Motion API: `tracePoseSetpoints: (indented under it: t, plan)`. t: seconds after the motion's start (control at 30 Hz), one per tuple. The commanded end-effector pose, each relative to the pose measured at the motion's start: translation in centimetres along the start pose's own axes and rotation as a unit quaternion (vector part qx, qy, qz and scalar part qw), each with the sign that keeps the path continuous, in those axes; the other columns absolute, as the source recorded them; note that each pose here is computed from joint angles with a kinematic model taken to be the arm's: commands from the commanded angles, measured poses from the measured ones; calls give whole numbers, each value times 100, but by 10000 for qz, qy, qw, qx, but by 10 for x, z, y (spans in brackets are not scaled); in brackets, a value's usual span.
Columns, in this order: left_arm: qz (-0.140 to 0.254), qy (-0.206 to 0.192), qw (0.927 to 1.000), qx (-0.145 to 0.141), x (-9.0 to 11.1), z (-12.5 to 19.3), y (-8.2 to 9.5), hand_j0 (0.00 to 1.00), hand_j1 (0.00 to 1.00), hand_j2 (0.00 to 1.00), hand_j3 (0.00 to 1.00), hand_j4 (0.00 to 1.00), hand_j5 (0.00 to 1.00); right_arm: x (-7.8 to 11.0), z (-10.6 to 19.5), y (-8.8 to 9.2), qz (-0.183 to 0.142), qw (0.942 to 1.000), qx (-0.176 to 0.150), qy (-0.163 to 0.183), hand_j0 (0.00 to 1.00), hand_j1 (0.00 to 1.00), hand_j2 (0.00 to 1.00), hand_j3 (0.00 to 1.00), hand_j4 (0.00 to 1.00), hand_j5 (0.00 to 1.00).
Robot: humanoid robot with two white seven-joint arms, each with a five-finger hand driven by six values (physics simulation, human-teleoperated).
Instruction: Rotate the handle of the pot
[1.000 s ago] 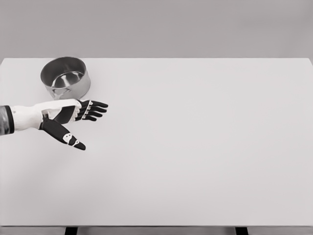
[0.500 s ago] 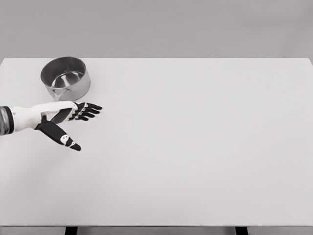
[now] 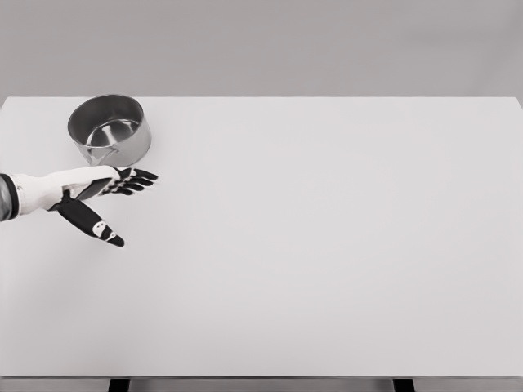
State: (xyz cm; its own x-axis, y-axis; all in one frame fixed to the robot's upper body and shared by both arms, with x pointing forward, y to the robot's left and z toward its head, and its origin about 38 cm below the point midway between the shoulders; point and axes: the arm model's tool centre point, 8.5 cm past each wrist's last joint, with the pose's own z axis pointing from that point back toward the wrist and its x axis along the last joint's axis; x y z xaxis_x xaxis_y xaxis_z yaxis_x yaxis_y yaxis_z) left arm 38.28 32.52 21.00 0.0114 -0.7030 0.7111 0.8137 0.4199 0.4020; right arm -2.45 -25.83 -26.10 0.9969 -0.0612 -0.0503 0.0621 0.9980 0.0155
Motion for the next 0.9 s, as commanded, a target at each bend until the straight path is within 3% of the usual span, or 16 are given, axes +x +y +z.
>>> tracePoseSetpoints:
  t: [0.0, 0.87]
  plan:
    - [3, 55, 10000, 37, -3, 1, 2, 100, 100, 100, 100, 100, 100, 0, 0, 0, 1, 10000, 1, -2, 100, 100, 100, 100, 100, 100]
    - [-110, 425, 9988, 204, -21, 5, 9, 100, 100, 100, 100, 100, 100, 0, 0, 0, 1, 10000, 1, -2, 100, 100, 100, 100, 100, 100]
